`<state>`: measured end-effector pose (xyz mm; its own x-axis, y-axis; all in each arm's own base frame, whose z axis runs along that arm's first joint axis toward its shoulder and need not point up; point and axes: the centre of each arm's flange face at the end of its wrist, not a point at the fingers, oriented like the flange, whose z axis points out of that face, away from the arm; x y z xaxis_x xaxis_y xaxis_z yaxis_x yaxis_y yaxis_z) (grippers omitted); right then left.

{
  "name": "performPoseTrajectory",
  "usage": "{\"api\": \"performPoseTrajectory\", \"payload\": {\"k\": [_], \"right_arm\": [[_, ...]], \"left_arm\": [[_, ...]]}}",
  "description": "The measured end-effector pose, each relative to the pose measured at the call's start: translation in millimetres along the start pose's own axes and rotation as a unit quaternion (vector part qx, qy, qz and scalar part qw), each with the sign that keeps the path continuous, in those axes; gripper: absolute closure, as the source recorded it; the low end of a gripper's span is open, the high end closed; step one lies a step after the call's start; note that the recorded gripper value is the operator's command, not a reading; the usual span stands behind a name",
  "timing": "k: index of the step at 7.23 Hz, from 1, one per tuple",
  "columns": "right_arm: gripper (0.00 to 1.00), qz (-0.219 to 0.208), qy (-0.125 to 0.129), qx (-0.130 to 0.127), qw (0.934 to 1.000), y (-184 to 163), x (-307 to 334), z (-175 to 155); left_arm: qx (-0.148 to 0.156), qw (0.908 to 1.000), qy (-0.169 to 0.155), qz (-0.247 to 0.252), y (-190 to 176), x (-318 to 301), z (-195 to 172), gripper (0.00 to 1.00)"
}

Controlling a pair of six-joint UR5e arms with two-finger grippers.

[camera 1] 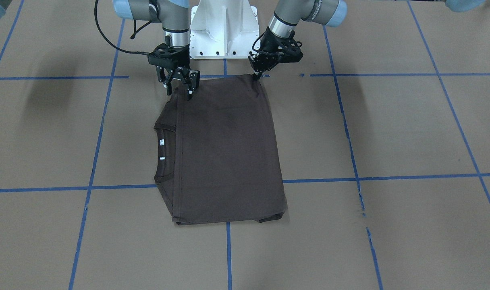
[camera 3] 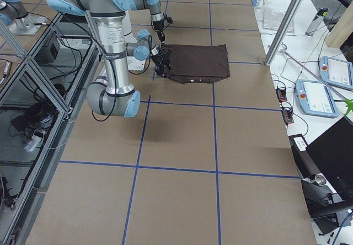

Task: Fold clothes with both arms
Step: 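Close both grippers on the shirt edge nearest the robot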

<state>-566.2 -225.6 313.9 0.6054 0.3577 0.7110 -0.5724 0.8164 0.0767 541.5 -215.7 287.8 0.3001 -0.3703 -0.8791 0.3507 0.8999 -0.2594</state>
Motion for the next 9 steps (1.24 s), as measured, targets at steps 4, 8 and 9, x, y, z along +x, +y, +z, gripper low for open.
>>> {"api": "performPoseTrajectory", "payload": {"k": [4,8,9], "right_arm": [[1.00,0.002,-0.001,-0.003,1.0000,4.9,0.9,-0.7],[1.00,0.005,-0.005,-0.003,1.0000,3.1,-1.2,-4.1],[1.00,0.007,-0.007,-0.004,0.9999,1.6,-2.3,-6.1]], "left_arm": [[0.000,1.0000,0.000,0.000,-0.2,0.2,-0.1,1.00],[0.000,1.0000,0.001,0.000,0.2,0.6,-0.1,1.00],[-0.001,1.0000,0.001,0.000,0.3,1.3,-0.7,1.00]]}}
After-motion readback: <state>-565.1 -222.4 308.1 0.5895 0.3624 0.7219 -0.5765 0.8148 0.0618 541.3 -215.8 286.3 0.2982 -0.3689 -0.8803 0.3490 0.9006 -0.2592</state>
